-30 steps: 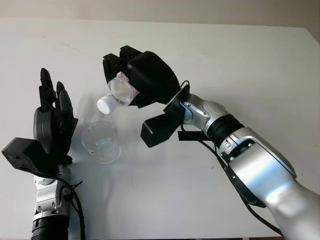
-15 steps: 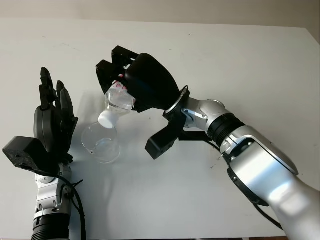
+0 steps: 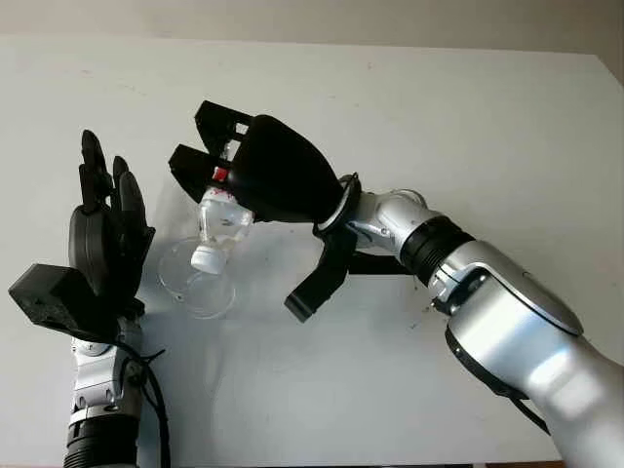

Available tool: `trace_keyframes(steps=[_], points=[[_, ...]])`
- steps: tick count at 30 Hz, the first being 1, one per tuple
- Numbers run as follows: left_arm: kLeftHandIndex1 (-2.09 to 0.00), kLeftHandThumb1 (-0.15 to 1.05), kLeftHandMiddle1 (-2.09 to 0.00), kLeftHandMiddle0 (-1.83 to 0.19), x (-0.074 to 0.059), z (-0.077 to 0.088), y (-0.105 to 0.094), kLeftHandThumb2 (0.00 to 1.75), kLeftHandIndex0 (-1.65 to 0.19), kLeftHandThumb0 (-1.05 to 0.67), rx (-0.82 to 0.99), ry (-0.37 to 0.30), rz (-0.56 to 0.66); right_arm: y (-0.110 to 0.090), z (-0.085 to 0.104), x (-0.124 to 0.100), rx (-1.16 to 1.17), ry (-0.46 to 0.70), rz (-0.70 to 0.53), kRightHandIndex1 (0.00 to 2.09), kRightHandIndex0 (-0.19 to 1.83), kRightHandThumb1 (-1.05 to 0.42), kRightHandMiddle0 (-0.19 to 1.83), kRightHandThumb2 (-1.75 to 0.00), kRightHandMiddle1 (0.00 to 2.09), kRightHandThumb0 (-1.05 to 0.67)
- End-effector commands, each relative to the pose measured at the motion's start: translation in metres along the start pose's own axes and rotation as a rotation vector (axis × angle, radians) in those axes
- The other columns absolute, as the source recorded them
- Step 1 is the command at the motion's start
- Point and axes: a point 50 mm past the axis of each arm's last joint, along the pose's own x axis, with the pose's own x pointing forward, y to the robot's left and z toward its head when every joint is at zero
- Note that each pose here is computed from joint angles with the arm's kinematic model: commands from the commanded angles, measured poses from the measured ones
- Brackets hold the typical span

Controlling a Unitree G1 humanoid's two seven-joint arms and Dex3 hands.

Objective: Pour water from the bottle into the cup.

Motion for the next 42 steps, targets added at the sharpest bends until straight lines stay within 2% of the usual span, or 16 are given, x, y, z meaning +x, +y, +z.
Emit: trace_keyframes(steps=[1,17,27,32,36,37,38,39,40,42], points=[[-0.06,1.05,-0.05,0.08,0.001,0.001,0.0,0.55,0.14,-0.81,-0.002,-0.008,0.002,-0.009,-0.003,0.011,-0.055,-0.051,-0.044,2.09,1.14,-1.0,0.76,-0.11,2.09,-0.33],[-0.05,1.05,-0.05,0.07,0.001,0.002,-0.001,0.55,0.14,-0.81,0.004,-0.007,0.001,-0.011,-0.003,0.011,-0.163,-0.103,-0.085,2.09,1.08,-1.04,0.61,-0.06,2.06,-0.35],[-0.05,1.05,-0.05,0.07,0.0,0.001,0.0,0.54,0.14,-0.82,0.003,-0.007,0.001,-0.011,-0.002,0.011,-0.152,-0.099,-0.095,2.09,1.08,-1.04,0.64,-0.06,2.09,-0.35],[-0.06,1.05,-0.05,0.07,0.0,0.002,0.0,0.55,0.14,-0.81,-0.001,-0.012,0.004,-0.011,-0.005,0.009,0.036,0.052,-0.11,2.09,1.16,-1.04,0.82,-0.08,2.09,-0.28],[-0.05,1.05,-0.05,0.08,-0.001,0.001,0.0,0.55,0.14,-0.81,0.004,-0.007,0.004,-0.011,-0.013,0.004,0.204,0.239,-0.113,2.09,1.19,-1.04,0.87,-0.13,2.09,-0.19],[-0.05,1.05,-0.05,0.08,-0.001,0.002,0.001,0.55,0.14,-0.81,0.004,-0.007,0.002,-0.011,-0.016,0.003,0.267,0.297,-0.109,2.09,1.21,-1.02,0.89,-0.17,2.09,-0.16],[-0.05,1.05,-0.05,0.08,-0.002,0.001,0.001,0.54,0.14,-0.81,0.004,-0.006,0.002,-0.011,-0.019,0.001,0.312,0.341,-0.105,2.09,1.24,-0.88,0.9,-0.49,2.09,-0.11],[-0.05,1.05,-0.05,0.08,-0.002,0.001,0.001,0.54,0.14,-0.81,0.006,-0.007,0.002,-0.011,-0.022,0.0,0.347,0.382,-0.105,2.09,1.25,-0.79,0.89,-0.65,2.09,-0.1],[-0.05,1.05,-0.05,0.08,-0.002,0.002,0.001,0.54,0.14,-0.81,0.009,-0.007,0.003,-0.012,-0.025,-0.002,0.403,0.431,-0.105,2.09,1.24,-0.74,0.89,-0.75,2.09,-0.1],[-0.06,1.05,-0.06,0.07,-0.002,0.002,0.001,0.55,0.13,-0.8,0.007,-0.008,0.004,-0.012,-0.032,-0.004,0.526,0.527,-0.103,2.09,1.26,-0.75,0.88,-0.74,2.09,-0.09]])
